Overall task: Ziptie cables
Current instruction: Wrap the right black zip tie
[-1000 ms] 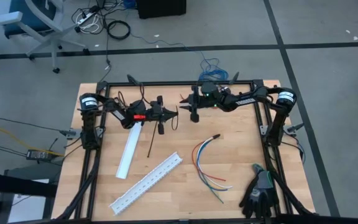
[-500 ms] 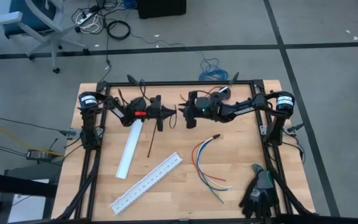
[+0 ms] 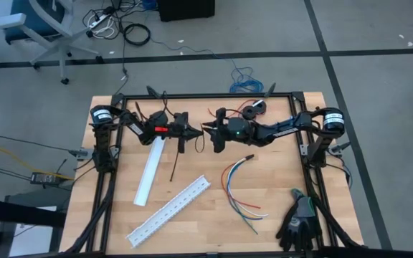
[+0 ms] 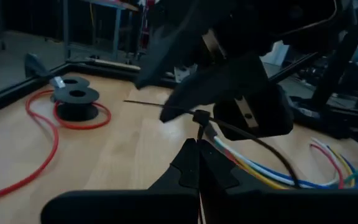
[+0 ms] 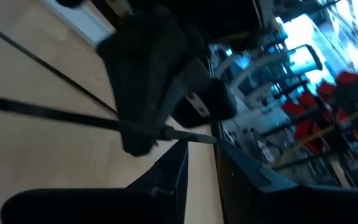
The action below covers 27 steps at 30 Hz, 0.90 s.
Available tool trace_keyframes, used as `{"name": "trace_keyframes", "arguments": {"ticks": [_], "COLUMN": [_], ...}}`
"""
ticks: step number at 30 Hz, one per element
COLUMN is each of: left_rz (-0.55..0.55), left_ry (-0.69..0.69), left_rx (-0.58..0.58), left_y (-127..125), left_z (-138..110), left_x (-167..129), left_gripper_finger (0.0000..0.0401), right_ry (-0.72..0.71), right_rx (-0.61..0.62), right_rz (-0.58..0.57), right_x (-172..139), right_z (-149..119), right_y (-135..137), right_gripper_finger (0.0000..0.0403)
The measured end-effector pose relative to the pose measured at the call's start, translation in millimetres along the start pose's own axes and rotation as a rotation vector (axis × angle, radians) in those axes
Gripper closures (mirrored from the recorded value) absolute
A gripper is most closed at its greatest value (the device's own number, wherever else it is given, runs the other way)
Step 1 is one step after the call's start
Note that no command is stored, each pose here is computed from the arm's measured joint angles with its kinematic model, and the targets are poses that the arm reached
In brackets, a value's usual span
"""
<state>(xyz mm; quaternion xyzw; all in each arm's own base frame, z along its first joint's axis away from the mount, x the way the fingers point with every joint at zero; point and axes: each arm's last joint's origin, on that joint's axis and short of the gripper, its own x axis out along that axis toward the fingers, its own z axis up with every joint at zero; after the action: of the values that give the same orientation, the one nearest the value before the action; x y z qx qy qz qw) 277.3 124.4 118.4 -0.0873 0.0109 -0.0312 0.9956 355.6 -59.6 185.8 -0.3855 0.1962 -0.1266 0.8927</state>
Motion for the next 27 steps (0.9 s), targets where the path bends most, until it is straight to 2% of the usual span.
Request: {"name": "trace_keyframes", "arguments": {"ticks": [3, 8, 27], "left_rz": [-0.023, -0.047, -0.057], "left_ry": [-0.031, -0.048, -0.037], "left_rx": [0.013, 0.005, -0.022], "left_y": [-1.1, -2.3, -2.4], "left_z": [3.5, 5.6, 4.6], "left_x": [-0.1, -0.1, 0.0], "left_gripper_finger": [0.0400, 0.0400, 0.0400], "right_ry": [0.013, 0.043, 0.044], "right_rx": [-0.055, -0.075, -0.110], "right_rz": [0.018, 0.032, -0.050], "right_x": [-1.0, -1.5, -2.4], "right_z": [1.0, -0.3, 5.2], "right_y": [3.8, 6.8, 4.0], "right_gripper_finger": [0.0330, 0.0330, 0.0330]}}
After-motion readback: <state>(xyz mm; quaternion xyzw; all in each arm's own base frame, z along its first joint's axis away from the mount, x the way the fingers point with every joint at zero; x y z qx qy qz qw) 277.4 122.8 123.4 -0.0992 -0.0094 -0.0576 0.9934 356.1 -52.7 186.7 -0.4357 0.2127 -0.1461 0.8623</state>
